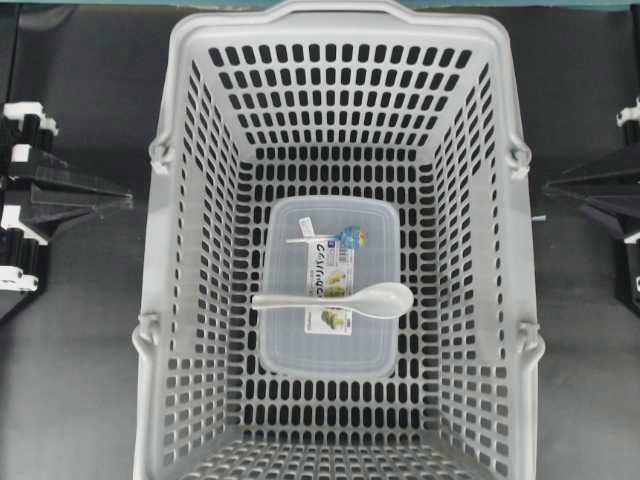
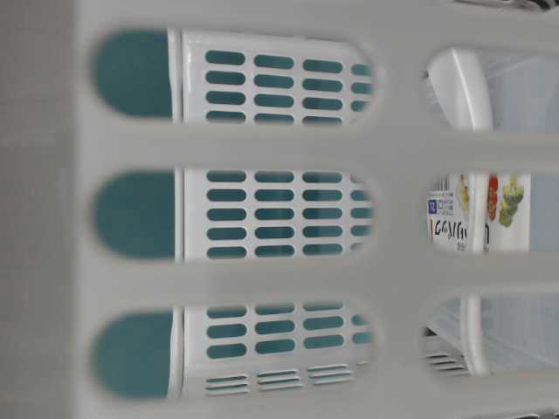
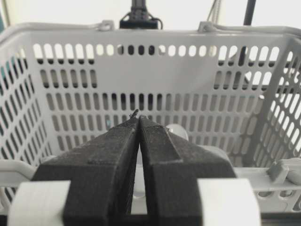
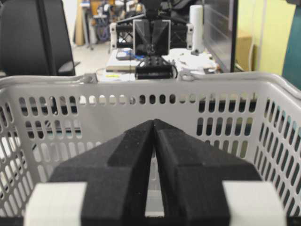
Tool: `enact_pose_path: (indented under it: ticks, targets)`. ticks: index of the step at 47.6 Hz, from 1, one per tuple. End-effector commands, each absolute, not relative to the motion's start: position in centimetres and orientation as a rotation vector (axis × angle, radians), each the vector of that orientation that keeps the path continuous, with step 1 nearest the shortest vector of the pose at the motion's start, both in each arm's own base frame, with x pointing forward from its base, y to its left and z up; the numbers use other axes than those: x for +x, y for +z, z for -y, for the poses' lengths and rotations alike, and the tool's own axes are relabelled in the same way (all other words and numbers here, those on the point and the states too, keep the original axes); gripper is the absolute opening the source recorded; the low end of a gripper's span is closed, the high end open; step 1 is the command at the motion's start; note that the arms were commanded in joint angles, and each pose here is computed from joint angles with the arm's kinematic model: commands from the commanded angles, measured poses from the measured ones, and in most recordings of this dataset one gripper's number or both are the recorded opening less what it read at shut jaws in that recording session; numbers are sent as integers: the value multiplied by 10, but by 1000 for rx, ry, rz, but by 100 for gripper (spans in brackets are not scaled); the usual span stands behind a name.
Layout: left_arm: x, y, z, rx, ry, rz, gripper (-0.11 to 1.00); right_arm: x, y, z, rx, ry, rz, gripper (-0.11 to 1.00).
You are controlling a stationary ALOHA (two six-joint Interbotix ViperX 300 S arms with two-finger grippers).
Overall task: Pick up the chinese spoon from the shopping basket with the left arm.
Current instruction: 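Move the left gripper over the basket toward the white spoon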
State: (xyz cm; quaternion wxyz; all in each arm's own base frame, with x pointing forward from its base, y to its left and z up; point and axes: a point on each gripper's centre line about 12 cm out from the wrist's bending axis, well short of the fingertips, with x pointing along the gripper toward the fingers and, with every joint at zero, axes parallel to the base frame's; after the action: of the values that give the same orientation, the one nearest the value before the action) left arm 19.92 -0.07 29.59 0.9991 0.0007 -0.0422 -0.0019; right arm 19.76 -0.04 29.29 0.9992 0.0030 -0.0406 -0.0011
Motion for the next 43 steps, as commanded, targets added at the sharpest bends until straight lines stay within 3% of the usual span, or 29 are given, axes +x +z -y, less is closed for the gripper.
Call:
enact_pose_path:
  ticks: [1,5,17,31,36,43]
  targets:
    - [210,314,4,14,-24,55,6,200,298,1,7,-7,94,0]
    - [220,325,6,0,-29,-20,0,200,296,1,9,-5,78,0]
    - [242,355,16,12,-61,-220,0,200,295,1,33,-5,60,0]
    - [304,352,29,28,-82,-478,0,201,292,1,98,-4,26,1]
    - [330,342,35,36,-89,-574,0,200,293,1,96,-5,36,5]
    - [361,324,40,49,-87,-725,0,200,295,1,99,-2,42,22]
